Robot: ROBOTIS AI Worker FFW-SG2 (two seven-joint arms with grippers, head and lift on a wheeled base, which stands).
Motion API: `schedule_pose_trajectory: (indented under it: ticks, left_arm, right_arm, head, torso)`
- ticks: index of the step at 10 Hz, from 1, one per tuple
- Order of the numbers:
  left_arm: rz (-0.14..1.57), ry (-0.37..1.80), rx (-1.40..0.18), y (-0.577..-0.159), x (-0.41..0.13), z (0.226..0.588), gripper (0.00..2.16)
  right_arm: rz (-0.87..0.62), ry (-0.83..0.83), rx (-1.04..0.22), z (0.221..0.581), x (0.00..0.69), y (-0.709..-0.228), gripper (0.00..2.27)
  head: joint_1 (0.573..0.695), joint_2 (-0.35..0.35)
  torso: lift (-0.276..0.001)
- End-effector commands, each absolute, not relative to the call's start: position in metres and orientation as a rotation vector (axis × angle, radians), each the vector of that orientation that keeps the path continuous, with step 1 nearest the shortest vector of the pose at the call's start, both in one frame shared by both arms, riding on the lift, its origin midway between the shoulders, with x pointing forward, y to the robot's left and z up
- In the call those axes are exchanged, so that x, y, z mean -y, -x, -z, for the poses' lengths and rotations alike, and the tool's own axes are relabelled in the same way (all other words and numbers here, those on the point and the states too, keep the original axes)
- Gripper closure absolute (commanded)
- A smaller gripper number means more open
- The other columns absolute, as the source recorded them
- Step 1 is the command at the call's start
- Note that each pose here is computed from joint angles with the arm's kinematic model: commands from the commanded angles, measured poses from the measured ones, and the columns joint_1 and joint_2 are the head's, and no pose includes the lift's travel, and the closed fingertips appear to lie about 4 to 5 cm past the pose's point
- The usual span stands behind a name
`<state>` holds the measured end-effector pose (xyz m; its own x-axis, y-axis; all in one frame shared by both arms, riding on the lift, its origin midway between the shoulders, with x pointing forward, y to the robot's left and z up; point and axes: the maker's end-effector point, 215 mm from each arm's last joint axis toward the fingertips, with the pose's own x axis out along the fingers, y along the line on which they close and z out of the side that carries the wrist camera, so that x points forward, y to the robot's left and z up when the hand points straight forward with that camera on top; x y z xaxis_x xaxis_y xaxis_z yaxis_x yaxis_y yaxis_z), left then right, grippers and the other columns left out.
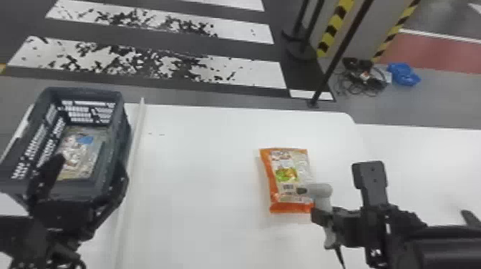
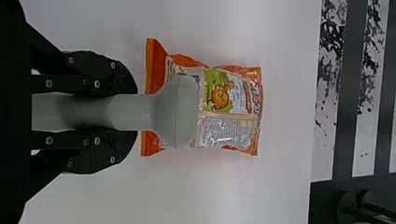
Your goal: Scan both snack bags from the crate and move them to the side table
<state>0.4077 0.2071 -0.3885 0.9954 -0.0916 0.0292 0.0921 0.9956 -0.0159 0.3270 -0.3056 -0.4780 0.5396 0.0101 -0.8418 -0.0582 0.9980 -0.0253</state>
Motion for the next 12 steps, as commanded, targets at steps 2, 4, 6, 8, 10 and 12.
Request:
schedule_pose_trajectory:
  ticks: [2,4,6,8,10,12]
  left_arm:
    - [0.092,0.019,0.028,-0.407,-0.206,0.389,0.04]
    - [0.093,0.02,0.029,-0.408,-0.205,0.388,0.04]
    - [0.091,0.02,0.034,-0.408,-0.206,0.386,0.04]
    - [0.092,0.018,0.029,-0.407,-0.207,0.388,0.04]
    - [0.092,0.018,0.031,-0.407,-0.207,0.388,0.04]
    - [0.092,0.017,0.032,-0.408,-0.207,0.387,0.04]
  right_arm:
    - [-0.084,0.087,-0.994,0.475,0.276,-0.332,2.24]
    - [-0.089,0.122,-0.995,0.478,0.267,-0.345,2.24]
    - [-0.096,0.149,-1.016,0.49,0.262,-0.35,2.24]
    - [-0.089,0.167,-1.029,0.499,0.264,-0.356,2.24]
    - [-0.074,0.182,-1.028,0.503,0.271,-0.361,2.24]
    - [-0.062,0.195,-1.037,0.511,0.278,-0.365,2.24]
  head:
    - [0.695,-0.143]
    - [0.695,-0.109]
    - [0.695,-0.095]
    - [0.695,-0.085]
    - [0.695,-0.088]
    - [0.695,-0.098]
  torso:
    - [-0.029]
    - [-0.029]
    - [-0.029]
    - [-0.029]
    - [-0.029]
    - [-0.029]
